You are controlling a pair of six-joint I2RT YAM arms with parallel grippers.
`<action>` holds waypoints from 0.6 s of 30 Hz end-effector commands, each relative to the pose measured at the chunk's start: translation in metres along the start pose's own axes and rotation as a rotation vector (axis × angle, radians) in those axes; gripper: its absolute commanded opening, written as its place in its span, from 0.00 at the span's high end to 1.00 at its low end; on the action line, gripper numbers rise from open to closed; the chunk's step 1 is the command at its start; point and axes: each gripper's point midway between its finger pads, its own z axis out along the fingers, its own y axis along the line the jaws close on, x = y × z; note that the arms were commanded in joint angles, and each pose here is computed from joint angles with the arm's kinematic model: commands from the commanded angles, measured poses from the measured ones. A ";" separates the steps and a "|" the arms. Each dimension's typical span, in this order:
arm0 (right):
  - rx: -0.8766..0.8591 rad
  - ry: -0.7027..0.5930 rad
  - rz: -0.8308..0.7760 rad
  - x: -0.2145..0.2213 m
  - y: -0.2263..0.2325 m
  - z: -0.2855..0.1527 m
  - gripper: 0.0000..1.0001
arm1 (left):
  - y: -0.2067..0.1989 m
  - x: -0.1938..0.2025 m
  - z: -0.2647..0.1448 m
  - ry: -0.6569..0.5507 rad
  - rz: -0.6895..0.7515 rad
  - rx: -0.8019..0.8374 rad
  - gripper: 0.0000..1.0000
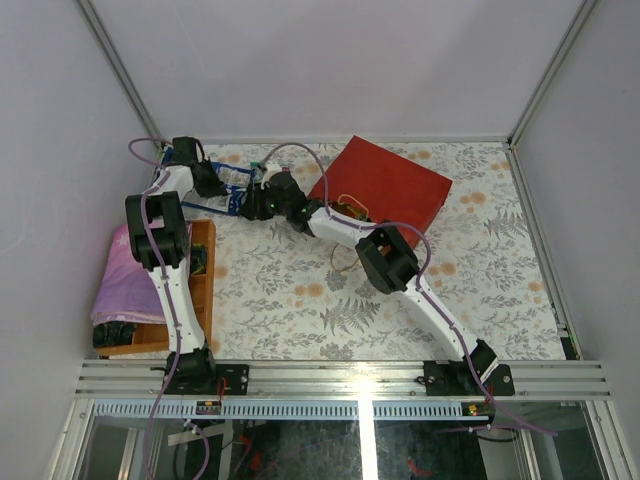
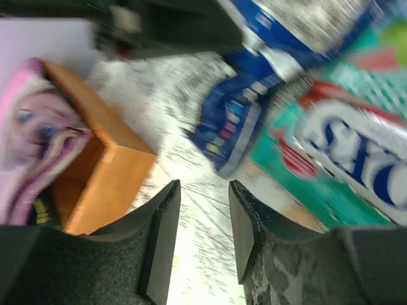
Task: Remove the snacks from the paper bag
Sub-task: Adjust the snack at the corner of the board.
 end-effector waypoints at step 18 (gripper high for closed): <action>0.128 -0.128 0.420 0.012 -0.030 0.013 0.45 | 0.017 0.036 0.006 0.105 -0.003 -0.066 0.94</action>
